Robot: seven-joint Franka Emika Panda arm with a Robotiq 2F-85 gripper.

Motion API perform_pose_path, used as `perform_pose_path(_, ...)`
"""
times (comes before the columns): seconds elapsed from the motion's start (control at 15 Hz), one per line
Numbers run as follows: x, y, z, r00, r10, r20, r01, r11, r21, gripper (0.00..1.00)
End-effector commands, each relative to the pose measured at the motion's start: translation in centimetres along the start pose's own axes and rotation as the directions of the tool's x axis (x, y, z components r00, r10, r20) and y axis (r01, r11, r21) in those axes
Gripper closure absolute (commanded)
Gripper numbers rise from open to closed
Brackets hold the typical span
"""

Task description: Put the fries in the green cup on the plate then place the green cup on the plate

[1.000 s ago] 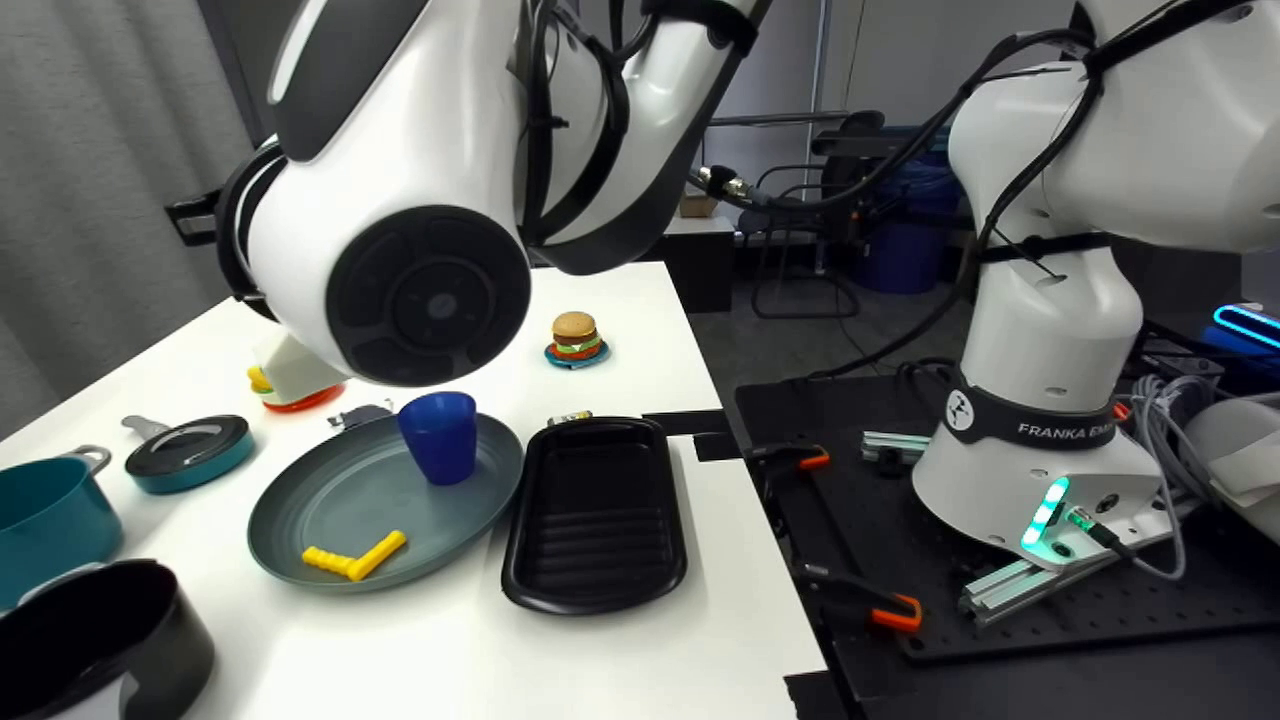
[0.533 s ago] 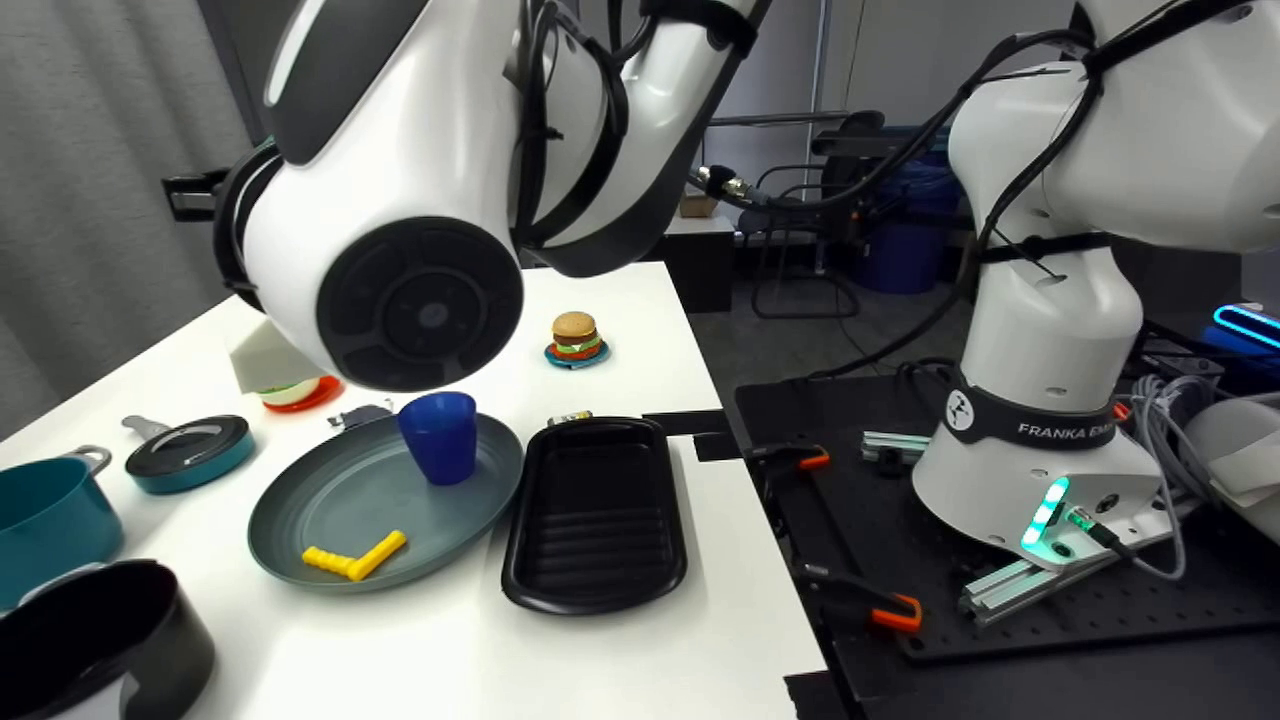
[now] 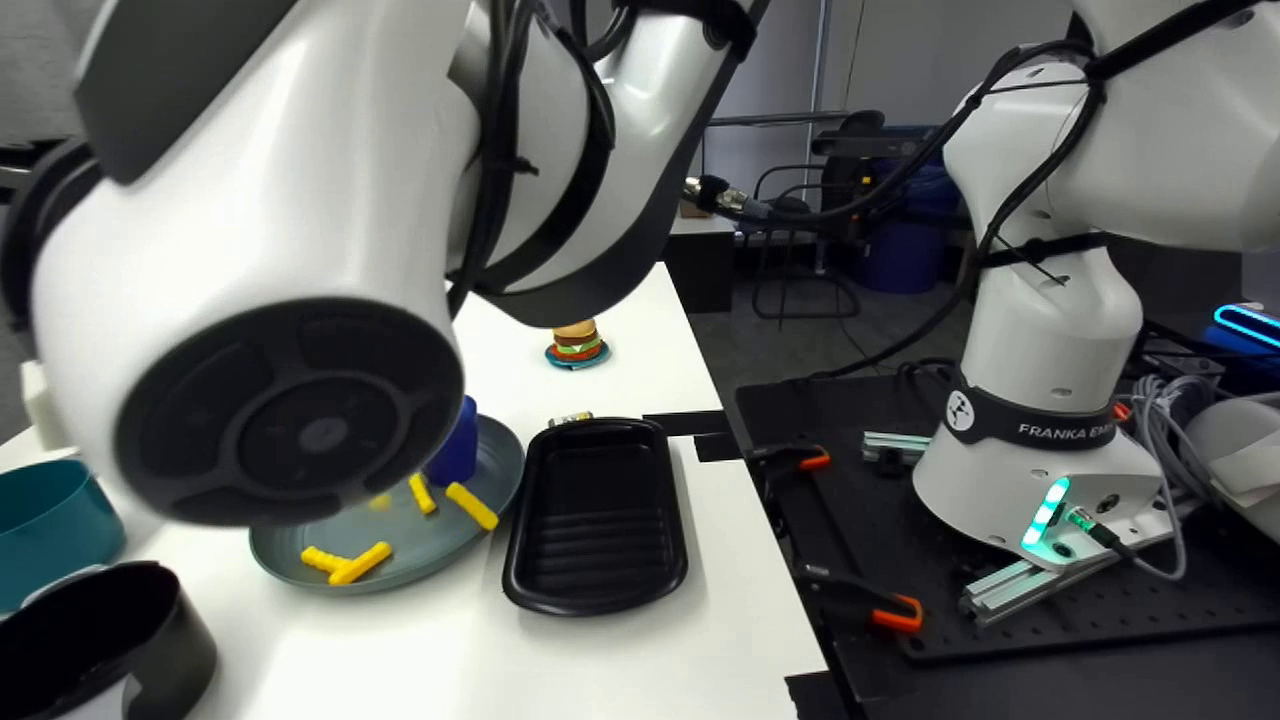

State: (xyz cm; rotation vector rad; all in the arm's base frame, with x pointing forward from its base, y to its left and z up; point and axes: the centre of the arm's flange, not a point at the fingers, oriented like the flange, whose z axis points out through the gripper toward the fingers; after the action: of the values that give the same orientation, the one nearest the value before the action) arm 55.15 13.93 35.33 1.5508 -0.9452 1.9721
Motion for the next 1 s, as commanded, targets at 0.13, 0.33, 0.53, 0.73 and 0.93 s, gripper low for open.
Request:
perform_pose_path(0.13,-1.8,-3.7,-2.6,0.995,-0.001,-0.099,0.006,0.999,0.054,0.99)
perform_pose_path(0.33,-2.8,-4.4,-4.3,0.99,-0.044,-0.133,0.056,0.995,0.082,0.99)
perform_pose_path(0.53,-4.0,-4.7,-6.0,0.984,-0.094,-0.15,0.112,0.987,0.118,0.99)
perform_pose_path(0.73,-5.1,-4.7,-6.9,0.978,-0.173,-0.117,0.189,0.972,0.141,0.99)
perform_pose_path(0.93,-5.7,-4.5,-7.4,0.964,-0.238,-0.114,0.251,0.961,0.116,0.99)
